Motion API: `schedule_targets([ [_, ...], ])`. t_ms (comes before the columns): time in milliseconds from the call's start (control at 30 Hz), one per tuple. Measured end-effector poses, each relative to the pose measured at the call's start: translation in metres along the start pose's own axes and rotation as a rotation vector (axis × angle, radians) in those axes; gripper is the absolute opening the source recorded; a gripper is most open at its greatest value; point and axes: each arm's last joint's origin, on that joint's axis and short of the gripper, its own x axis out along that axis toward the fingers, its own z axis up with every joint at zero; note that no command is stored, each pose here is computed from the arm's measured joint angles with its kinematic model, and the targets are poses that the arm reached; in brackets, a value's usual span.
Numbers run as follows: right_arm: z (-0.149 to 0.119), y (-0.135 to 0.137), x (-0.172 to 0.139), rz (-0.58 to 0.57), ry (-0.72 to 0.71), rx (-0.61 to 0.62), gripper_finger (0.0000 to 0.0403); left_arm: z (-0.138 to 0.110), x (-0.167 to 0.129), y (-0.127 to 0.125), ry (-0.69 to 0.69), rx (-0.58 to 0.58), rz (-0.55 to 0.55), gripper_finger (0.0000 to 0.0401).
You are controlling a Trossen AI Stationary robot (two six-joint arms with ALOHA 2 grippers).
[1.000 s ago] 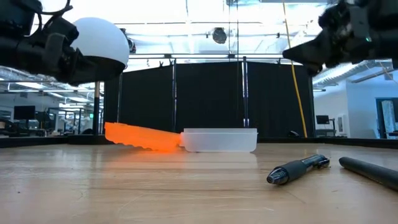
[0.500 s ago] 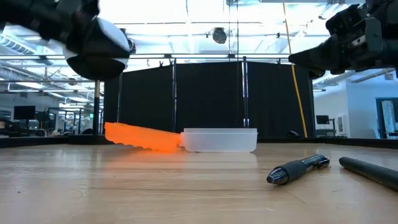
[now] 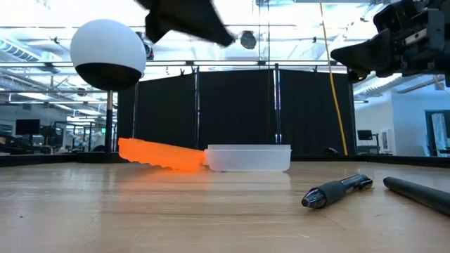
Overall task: Pick & place school supplies into a supply box
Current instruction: Put the black pen into the orange supply box
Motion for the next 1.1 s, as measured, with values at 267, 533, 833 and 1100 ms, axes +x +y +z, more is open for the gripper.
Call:
schedule_targets([
  [267, 0.011, 0.000, -0.001, 0.009, -0.119, 0.053, 0.0000, 0.019, 0.045, -0.052, 0.264, -0.194, 0.190, 0.0004],
  [533, 0.018, -0.001, -0.002, 0.009, -0.181, 0.068, 0.0000, 0.025, 0.077, -0.085, 0.477, -0.257, 0.137, 0.0003],
  [833, 0.023, -0.001, -0.003, 0.005, -0.243, 0.046, 0.0000, 0.036, 0.089, -0.085, 0.444, -0.266, 0.056, 0.0035],
  [1100, 0.023, -0.001, -0.003, 0.004, -0.244, 0.036, 0.0000, 0.025, 0.117, -0.085, 0.542, -0.208, -0.080, 0.0137],
])
